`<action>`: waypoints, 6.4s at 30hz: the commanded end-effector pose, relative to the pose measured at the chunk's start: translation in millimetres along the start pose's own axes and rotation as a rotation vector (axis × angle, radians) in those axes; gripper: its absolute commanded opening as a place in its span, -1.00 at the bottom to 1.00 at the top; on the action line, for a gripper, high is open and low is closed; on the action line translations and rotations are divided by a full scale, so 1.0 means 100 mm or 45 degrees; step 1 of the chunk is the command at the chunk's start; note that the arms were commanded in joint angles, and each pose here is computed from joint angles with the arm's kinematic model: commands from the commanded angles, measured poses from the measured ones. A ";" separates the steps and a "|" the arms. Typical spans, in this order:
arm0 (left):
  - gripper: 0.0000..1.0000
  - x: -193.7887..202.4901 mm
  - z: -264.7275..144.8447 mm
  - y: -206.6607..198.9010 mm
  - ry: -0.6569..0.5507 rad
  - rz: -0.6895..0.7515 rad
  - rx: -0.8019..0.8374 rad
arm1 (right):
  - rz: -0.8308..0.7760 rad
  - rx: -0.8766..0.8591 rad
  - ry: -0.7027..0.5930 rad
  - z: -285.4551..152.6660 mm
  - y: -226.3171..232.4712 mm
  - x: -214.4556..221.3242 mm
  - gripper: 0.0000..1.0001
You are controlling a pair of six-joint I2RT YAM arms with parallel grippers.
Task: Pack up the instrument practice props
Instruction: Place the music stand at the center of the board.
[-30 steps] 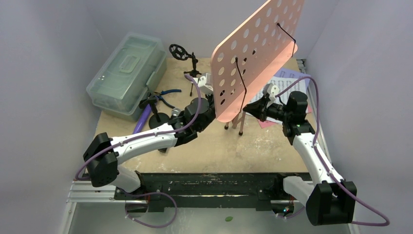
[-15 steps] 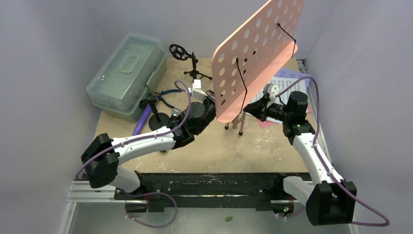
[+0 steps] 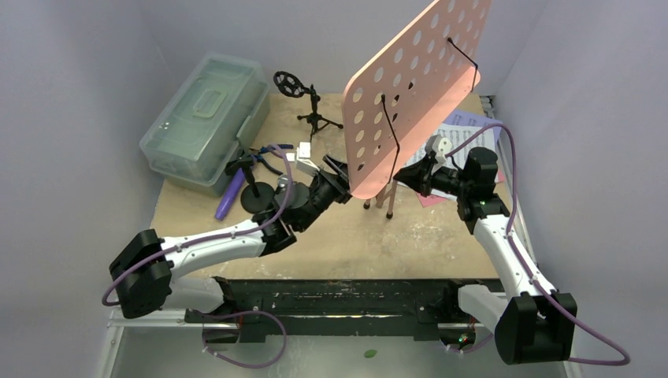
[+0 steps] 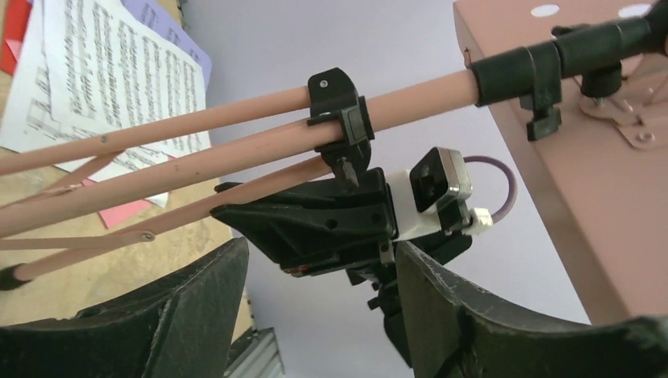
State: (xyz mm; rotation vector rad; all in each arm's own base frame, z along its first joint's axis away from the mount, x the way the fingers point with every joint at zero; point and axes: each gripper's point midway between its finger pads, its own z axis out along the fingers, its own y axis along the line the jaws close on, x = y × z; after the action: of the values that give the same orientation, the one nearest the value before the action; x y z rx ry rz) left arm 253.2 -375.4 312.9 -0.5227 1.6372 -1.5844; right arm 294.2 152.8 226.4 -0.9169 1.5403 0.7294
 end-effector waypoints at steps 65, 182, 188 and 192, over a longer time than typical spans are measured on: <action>-0.34 -0.08 0.69 -0.80 -0.222 1.390 0.948 | 0.150 -0.118 0.091 -0.01 0.23 0.34 -1.00; -1.00 -0.90 1.78 1.07 0.499 0.968 -0.059 | -0.081 0.085 -0.024 -0.79 0.40 -0.15 0.98; -1.00 -1.00 1.77 1.10 0.471 1.021 -0.122 | -0.080 0.083 -0.025 -0.79 0.41 -0.14 0.98; -1.00 -1.00 1.77 1.17 0.490 1.030 -0.144 | -0.081 0.083 -0.026 -0.79 0.41 -0.14 0.98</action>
State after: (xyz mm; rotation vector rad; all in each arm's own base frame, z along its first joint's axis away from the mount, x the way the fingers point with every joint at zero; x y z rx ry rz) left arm 447.3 -409.2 175.0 0.3637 2.0939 -1.1218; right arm 220.9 107.3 249.6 -0.8971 1.5211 0.6238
